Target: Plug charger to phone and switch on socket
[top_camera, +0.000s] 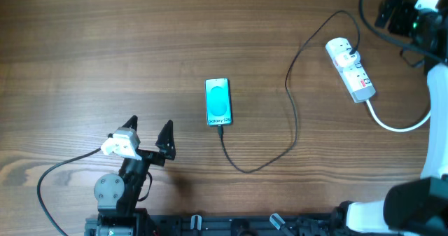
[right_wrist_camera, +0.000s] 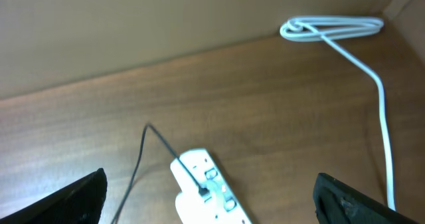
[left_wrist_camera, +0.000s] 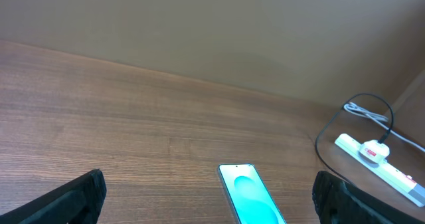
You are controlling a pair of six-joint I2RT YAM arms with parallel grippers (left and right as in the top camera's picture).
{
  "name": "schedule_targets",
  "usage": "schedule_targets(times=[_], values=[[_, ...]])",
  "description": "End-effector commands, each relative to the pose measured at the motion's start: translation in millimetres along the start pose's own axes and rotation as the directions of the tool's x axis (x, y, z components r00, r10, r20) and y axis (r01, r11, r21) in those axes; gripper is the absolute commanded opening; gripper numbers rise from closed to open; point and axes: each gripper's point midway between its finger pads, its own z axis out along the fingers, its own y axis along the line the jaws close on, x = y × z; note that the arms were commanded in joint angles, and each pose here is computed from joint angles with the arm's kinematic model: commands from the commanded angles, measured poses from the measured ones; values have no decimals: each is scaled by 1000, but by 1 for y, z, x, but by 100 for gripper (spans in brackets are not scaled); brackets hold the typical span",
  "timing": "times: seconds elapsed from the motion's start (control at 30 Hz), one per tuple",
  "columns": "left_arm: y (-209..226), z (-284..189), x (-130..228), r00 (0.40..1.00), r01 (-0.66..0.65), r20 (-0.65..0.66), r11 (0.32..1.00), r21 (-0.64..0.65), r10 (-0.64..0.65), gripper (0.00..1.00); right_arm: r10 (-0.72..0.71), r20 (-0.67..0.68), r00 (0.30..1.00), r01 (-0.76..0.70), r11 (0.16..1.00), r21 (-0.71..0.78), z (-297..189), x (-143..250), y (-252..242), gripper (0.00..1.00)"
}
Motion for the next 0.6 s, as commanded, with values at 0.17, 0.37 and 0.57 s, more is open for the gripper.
schedule_targets(times=[0.17,0.37,0.57], values=[[1,0,0,1000,-21,5,1000,-7,22,100,16,-246,969,-13,1000,14,-9,150,-3,100],[1,0,0,1000,-21,5,1000,-7,22,100,26,-339,941,-22,1000,17,-20,220,-3,100],[1,0,0,1000,-21,5,1000,-7,22,100,22,-300,954,-18,1000,16,-27,211,-2,100]])
